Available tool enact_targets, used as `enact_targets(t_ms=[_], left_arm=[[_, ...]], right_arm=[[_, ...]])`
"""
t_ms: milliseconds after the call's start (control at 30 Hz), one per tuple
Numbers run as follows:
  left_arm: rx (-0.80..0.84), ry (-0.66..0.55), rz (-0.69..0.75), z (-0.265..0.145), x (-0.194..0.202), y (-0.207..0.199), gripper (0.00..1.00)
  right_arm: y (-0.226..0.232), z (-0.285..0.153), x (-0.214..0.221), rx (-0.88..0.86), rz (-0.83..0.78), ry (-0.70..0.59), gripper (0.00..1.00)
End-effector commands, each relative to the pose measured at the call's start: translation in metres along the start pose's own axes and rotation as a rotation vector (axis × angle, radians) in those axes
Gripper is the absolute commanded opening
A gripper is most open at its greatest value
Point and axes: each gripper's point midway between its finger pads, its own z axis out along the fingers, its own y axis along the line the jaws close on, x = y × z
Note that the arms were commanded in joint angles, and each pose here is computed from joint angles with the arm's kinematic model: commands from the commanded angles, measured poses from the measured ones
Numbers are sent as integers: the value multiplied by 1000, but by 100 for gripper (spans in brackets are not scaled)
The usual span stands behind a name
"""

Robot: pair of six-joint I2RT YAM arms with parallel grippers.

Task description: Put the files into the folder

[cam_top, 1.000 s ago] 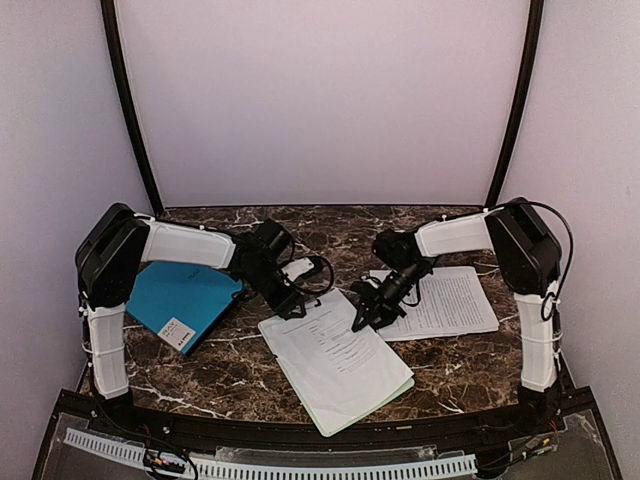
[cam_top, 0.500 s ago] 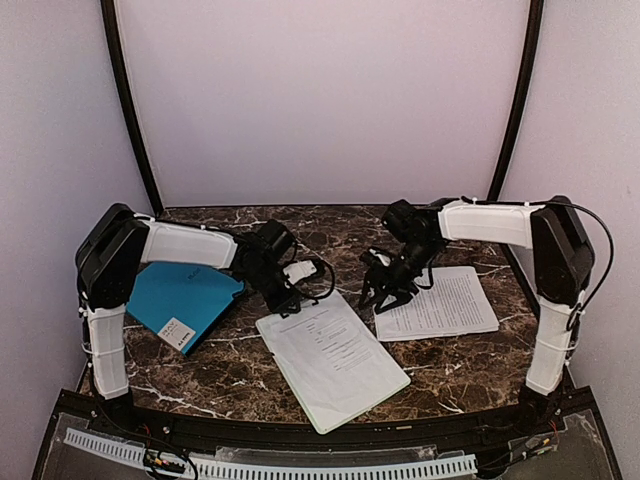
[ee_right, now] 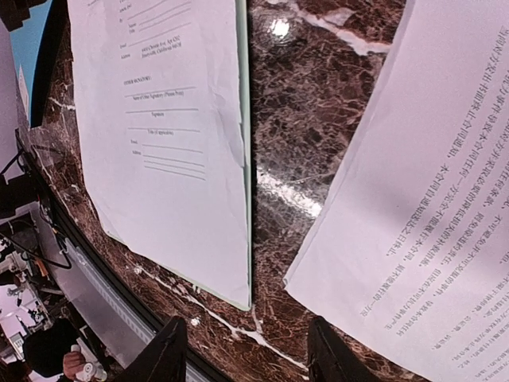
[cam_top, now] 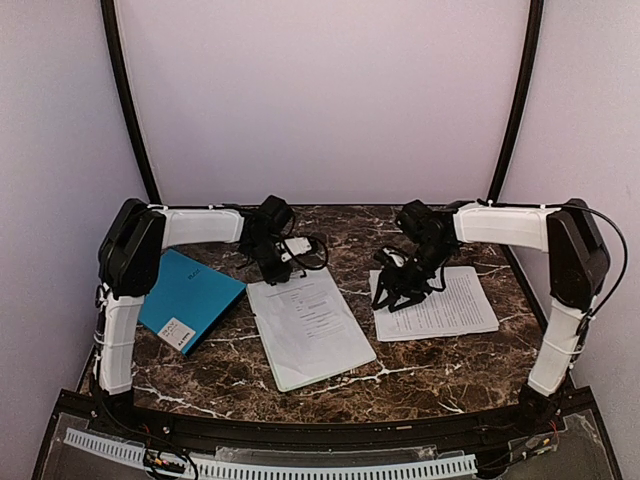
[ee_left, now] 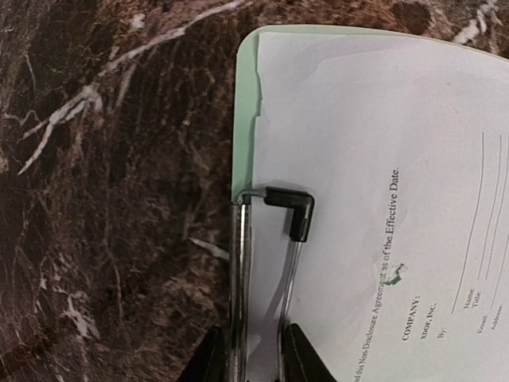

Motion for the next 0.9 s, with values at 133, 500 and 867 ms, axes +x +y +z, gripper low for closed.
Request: enact_targets(t_ms=[133,500,867], left_arm=[[-166,40,177,23,-22,77,30],[-675,-154,10,-34,-81,205,71],[-639,-328,-538,-166,-2,141,99]], right_arm=[[-25,-29,-21,60,-18,-161,49],[-37,-47,-32,151,-49,-313,53],[-26,-53,-50,154,-153,-406,76]])
